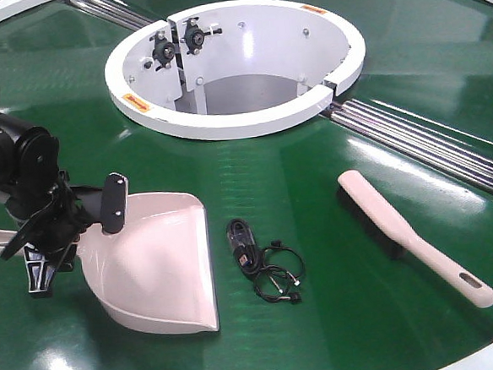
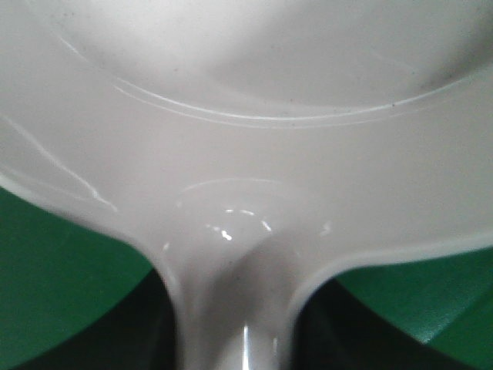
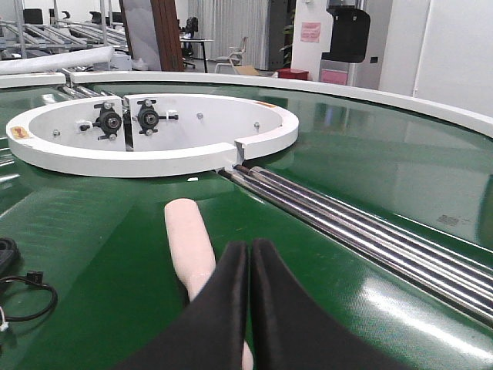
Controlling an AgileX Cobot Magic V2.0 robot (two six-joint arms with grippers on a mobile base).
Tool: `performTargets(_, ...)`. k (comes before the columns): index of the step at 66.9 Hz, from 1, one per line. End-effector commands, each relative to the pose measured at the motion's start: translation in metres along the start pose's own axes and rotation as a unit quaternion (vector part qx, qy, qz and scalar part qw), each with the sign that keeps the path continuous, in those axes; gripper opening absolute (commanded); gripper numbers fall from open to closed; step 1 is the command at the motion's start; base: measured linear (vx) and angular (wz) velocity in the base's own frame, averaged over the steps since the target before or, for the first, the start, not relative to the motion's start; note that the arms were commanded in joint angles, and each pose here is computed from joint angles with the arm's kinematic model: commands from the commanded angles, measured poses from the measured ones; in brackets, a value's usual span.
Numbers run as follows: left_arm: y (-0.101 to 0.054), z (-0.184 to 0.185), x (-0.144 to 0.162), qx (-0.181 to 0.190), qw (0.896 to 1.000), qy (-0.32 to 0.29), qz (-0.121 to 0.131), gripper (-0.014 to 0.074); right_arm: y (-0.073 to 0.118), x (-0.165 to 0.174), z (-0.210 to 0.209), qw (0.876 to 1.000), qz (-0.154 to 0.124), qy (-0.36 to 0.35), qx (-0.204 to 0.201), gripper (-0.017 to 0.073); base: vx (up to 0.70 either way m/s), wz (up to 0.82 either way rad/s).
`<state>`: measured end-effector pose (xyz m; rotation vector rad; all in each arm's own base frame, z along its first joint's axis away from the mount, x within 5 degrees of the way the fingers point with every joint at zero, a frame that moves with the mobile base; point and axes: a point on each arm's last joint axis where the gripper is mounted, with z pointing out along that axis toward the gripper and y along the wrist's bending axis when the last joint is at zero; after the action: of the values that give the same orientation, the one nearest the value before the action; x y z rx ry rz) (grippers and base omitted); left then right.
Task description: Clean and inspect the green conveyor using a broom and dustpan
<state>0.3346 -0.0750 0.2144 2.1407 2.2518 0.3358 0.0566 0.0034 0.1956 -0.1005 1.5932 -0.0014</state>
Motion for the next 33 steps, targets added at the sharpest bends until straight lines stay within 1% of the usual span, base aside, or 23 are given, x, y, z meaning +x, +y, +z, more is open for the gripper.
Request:
performTargets(1,0.0053,-0.0215,0.0008,-0.042,0.999,-0.011,-0.007,-0.0008,-0.0004,-0.0063,-0.0009,0.999,-0.001,-0.042,0.003,-0.0008,0.0,0.0)
performTargets(33,0.0046,-0.0215,0.0002,-0.038,0.999,-0.015,-0.01,-0.0006,-0.0004,-0.0063,-0.0009,0.999,-0.001,-0.042,0.003,-0.0008,0.0,0.0)
